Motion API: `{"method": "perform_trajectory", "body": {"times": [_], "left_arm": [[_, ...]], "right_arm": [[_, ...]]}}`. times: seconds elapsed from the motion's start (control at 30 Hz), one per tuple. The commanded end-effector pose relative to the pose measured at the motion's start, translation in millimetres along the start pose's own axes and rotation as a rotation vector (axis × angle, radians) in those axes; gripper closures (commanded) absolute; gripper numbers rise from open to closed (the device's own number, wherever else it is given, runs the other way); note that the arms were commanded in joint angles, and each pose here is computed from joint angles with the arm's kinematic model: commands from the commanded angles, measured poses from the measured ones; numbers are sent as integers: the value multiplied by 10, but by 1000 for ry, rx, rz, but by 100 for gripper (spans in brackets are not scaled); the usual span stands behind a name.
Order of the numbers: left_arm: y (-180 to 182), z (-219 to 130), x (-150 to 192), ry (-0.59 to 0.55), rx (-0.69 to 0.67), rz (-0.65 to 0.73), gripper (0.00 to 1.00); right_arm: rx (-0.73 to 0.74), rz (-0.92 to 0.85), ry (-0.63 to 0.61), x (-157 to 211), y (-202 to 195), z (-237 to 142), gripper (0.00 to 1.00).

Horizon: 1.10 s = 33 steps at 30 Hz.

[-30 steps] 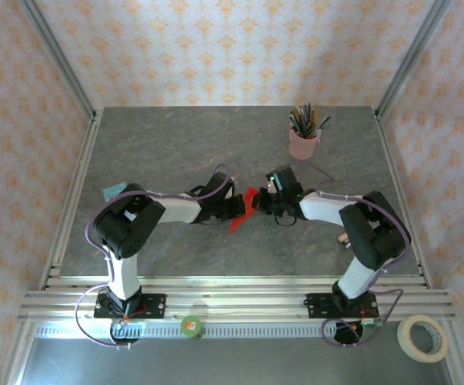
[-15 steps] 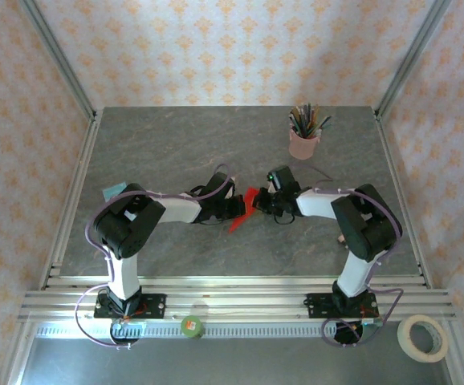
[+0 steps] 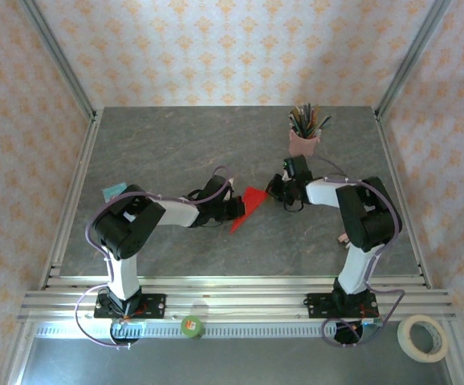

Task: Fold a paper plane with a square sheet of paper (pick it up from the middle)

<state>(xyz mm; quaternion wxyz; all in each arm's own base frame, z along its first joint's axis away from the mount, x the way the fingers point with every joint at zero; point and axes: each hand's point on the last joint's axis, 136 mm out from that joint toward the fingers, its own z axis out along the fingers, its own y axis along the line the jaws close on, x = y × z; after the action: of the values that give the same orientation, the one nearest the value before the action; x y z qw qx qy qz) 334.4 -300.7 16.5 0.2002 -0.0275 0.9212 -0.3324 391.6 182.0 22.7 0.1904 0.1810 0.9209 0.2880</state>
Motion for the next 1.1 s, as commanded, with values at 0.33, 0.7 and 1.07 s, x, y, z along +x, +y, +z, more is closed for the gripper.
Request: {"method": "perform_trajectory", "body": {"times": [0.33,0.7,1.07], "left_arm": [[575,14,485,171,-222,-35,100],[231,-48,232,113,-134,-31,100],[-314,-162,-47,24,65,-7,98]], "right_arm": [[-146,-81,-79,-20,431,-463,100],[-181,-92,128,621,467,-150,100],[-32,-86,169,714,86,74,100]]}}
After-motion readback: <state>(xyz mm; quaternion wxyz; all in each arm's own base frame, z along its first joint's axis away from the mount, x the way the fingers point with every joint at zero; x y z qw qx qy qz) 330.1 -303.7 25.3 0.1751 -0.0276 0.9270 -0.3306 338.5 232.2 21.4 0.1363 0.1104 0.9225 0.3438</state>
